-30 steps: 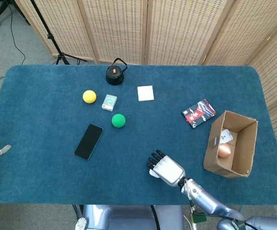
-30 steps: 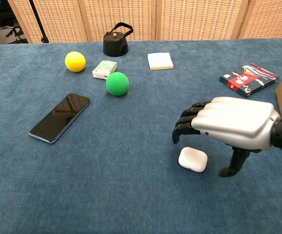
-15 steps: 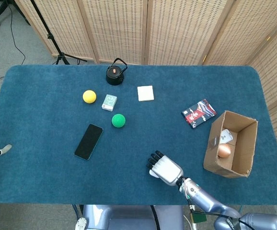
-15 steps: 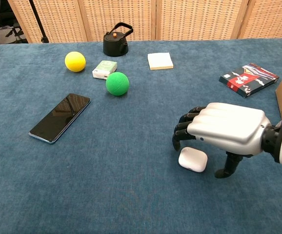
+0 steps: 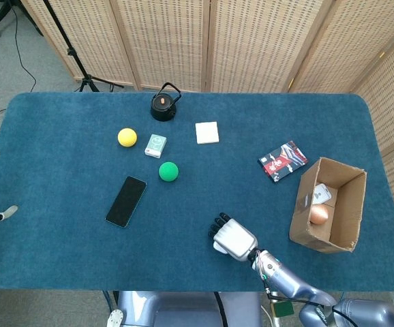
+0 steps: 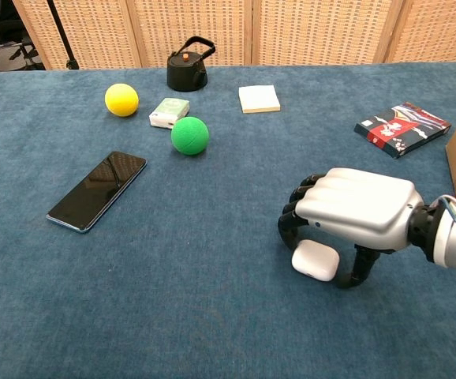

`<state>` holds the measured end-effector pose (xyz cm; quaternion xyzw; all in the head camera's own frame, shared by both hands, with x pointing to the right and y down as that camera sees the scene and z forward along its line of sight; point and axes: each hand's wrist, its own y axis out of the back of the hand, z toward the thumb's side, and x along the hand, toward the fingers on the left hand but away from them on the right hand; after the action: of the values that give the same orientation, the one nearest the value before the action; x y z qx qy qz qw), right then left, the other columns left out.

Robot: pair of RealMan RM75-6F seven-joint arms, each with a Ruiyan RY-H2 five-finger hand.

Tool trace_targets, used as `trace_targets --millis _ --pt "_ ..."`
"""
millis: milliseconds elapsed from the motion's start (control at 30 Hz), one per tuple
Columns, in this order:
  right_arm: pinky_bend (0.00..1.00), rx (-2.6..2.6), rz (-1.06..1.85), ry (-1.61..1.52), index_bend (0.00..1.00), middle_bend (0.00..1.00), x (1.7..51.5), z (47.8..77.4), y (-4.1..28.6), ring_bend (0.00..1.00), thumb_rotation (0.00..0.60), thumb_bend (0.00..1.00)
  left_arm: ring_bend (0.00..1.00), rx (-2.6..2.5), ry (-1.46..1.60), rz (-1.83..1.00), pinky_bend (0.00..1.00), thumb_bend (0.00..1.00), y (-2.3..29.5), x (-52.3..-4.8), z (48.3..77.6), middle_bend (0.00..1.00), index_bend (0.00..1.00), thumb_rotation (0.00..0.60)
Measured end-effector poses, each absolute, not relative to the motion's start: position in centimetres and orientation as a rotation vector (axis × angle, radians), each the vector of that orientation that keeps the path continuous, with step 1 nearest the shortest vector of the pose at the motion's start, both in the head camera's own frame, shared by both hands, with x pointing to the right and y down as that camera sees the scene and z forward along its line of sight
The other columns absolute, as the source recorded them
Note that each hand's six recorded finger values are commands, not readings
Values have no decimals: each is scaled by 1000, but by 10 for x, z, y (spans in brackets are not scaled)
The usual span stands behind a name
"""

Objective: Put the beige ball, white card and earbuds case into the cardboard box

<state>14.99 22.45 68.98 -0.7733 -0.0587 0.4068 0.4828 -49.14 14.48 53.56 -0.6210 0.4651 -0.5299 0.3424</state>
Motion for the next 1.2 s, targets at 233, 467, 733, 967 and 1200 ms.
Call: trace_targets --millis 233,467,733,967,1200 --pt "202 -1905 970 -176 528 472 148 689 224 327 600 230 0 -1615 1207 -1380 0 0 144 -491 536 0 0 600" --pt "202 -1944 936 -221 528 476 146 676 222 327 600 260 0 -1616 1205 -1380 0 0 144 -491 536 0 0 600" --pt "205 -1975 843 -336 537 483 136 630 206 328 600 311 0 -1616 1208 -1377 0 0 144 -491 536 0 0 600" --pt "217 -1888 778 -490 537 483 146 566 158 329 600 319 0 -1623 1208 -1374 0 0 145 -490 535 0 0 600" --pt "217 -1694 893 -585 537 483 206 526 99 330 600 337 0 -1616 1211 -1362 0 0 146 -489 531 0 0 600"
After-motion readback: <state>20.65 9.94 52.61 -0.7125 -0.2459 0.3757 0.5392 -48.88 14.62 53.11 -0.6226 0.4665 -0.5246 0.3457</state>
